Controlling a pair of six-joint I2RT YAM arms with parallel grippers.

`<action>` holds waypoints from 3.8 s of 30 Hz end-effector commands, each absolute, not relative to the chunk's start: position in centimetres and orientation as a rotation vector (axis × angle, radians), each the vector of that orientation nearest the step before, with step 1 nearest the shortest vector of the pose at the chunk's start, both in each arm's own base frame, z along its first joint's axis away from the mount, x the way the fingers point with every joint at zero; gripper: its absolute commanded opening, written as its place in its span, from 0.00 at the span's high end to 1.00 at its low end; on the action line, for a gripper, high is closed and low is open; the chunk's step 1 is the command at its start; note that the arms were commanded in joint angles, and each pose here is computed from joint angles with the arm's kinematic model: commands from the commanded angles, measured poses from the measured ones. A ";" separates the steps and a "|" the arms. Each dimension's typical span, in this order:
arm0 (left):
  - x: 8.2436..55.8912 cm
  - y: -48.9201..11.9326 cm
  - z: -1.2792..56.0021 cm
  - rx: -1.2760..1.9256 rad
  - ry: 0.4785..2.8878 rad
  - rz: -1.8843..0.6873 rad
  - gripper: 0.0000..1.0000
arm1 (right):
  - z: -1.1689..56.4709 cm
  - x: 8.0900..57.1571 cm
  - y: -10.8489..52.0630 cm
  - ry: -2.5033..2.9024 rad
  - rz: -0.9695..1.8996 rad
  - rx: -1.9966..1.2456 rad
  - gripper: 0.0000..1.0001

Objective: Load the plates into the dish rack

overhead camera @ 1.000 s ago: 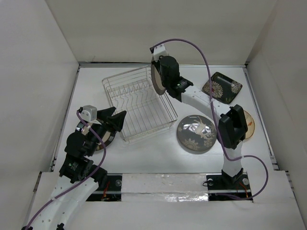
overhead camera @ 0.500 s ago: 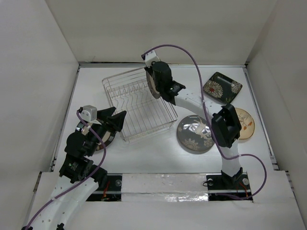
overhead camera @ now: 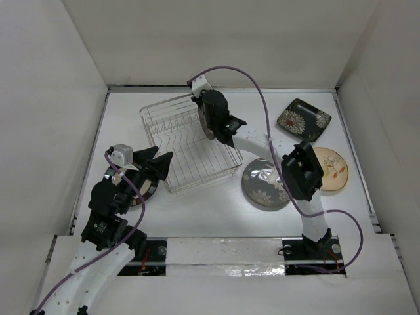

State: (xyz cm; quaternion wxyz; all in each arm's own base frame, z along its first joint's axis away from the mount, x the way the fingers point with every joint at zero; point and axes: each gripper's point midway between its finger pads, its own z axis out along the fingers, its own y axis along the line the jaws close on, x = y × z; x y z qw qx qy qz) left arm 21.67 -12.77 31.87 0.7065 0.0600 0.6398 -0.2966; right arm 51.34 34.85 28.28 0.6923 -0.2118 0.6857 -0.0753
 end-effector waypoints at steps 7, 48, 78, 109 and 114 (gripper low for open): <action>21.4 -12.5 33.8 0.128 1.361 -0.664 0.46 | 30.6 51.0 36.9 1.440 -0.184 -0.402 0.68; 21.7 -9.9 35.2 -0.146 1.330 -0.697 0.35 | 22.8 47.8 -1.5 1.619 0.371 0.664 0.83; 21.6 -10.8 34.9 -0.114 1.359 -0.714 0.31 | 14.8 46.7 -9.4 1.724 0.054 0.919 0.33; 22.0 -11.6 33.8 -0.061 1.391 -0.706 0.31 | 6.0 52.3 -12.2 1.963 0.529 0.995 0.41; 22.1 -11.5 33.7 -0.069 1.396 -0.697 0.31 | 5.3 52.9 -11.9 1.983 0.644 0.998 0.42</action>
